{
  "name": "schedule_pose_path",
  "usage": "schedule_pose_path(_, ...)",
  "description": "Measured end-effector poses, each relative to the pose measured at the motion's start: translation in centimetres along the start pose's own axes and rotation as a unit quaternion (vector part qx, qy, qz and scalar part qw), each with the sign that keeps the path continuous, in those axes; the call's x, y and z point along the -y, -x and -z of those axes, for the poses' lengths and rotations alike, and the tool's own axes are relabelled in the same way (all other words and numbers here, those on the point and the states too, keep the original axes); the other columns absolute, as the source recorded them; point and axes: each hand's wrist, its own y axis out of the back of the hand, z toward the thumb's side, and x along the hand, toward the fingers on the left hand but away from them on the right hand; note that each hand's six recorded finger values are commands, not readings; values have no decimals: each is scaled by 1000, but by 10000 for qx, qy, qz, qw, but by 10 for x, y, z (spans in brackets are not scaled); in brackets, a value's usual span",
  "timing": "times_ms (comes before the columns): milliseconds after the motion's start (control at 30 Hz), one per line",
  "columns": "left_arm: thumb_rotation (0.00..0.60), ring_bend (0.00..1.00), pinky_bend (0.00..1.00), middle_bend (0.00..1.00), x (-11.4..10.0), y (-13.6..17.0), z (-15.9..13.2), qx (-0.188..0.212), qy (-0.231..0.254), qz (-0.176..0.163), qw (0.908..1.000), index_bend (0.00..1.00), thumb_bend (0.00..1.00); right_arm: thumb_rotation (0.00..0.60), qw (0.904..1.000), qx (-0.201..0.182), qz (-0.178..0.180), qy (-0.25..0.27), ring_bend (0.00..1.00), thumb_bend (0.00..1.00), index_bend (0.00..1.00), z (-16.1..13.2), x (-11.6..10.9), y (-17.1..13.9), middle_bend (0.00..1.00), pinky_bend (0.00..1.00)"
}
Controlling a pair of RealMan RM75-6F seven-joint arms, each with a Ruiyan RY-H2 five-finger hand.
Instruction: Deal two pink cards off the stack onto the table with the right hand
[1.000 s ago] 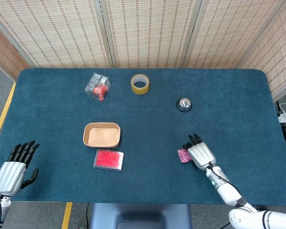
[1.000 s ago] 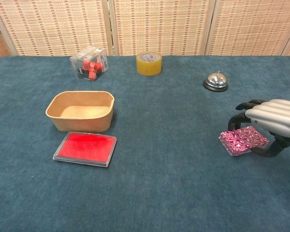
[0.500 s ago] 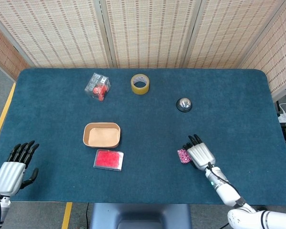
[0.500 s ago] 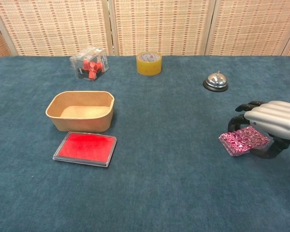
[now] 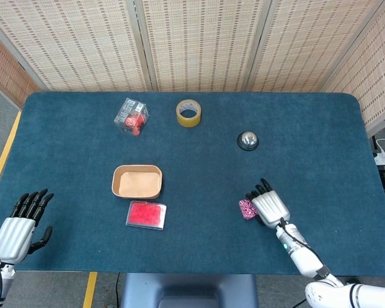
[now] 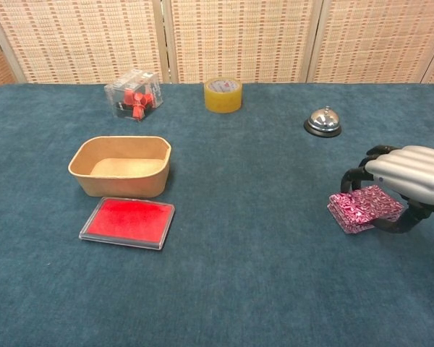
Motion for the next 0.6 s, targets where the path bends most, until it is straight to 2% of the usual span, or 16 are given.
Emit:
schedule_pose_path(133,600,0,52,0,-1,0,0,3,14,-9,10000,0,461,600,10000,6,67,-17,210,302,566,0,-3,-1,441,0)
schedule_pose_path(333,600,0,52,0,-1,1,0,9,35,-17,10000,0,461,600,9997,-56,237,15,211,301,574,-6,-15,-4,447,0)
schedule_pose_path(433,600,0,52,0,-1,1,0,26,50,-27,10000,0,461,600,9993,-170,328,66,211,302,574,-16,-23,-5,447,0)
schedule_pose_path(600,600,0,53,0,-1,2,-3,82,49,-16,10000,0,461,600,9977,-495,473,15,211,302,572,-49,-36,-2,447,0)
